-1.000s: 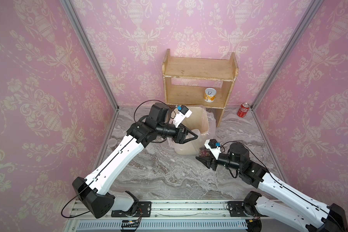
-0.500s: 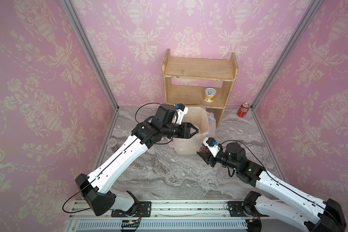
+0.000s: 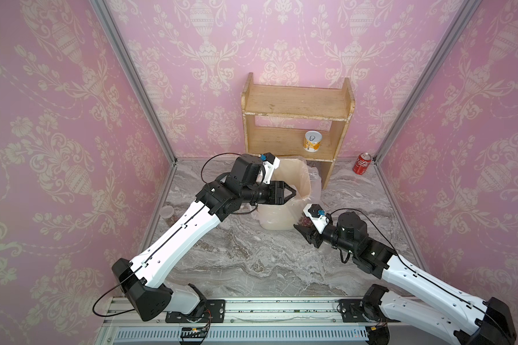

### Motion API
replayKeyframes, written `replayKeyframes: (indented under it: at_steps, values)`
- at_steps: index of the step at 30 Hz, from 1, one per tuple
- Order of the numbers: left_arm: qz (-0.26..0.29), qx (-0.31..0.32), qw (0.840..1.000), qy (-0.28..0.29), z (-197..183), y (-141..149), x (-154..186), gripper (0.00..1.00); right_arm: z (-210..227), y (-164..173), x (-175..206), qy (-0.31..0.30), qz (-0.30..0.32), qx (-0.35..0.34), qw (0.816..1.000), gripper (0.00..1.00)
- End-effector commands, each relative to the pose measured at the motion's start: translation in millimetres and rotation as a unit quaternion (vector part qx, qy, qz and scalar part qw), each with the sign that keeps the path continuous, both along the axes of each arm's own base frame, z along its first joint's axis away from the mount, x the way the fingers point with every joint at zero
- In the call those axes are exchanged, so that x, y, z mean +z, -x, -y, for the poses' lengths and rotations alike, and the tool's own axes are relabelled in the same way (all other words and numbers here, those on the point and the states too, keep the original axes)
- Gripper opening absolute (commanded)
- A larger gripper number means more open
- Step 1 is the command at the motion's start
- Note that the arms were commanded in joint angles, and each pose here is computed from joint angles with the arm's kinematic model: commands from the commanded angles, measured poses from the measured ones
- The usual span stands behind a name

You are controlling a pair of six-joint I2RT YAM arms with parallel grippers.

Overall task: Empty the moldy dried flower tea in the jars
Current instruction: Unscrew the lid from the jar.

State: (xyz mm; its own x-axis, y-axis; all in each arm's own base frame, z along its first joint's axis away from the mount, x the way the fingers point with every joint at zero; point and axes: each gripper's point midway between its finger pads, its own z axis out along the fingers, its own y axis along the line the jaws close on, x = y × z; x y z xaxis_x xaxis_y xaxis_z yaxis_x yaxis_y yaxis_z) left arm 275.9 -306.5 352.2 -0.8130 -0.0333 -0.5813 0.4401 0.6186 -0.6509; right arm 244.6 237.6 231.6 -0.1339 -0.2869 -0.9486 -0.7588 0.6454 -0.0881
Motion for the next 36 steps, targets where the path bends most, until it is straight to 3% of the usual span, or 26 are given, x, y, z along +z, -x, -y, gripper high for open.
replayKeyframes:
  at_steps: [1,15,26,30,36]
  values:
    - [0.055,0.042,0.997,0.015,-10.4,-20.8,31.7,0.18,-12.2,20.3,12.0,-0.001,0.042,0.063,0.997,0.25]
    - [0.075,0.005,0.997,0.002,-12.2,-13.9,39.4,0.24,-13.9,24.0,10.7,-0.003,0.039,0.072,0.997,0.25]
    - [0.188,0.012,0.976,-0.112,-54.8,-4.4,28.0,0.27,2.5,28.4,15.1,-0.021,0.056,0.043,0.997,0.26]
    - [0.217,0.014,0.969,-0.120,-66.9,4.8,27.1,0.25,13.2,30.3,16.3,-0.030,0.063,0.023,0.997,0.26]
    - [0.221,-0.031,0.969,-0.102,-55.2,23.8,10.0,0.25,25.9,32.3,30.1,-0.052,0.086,-0.003,0.995,0.25]
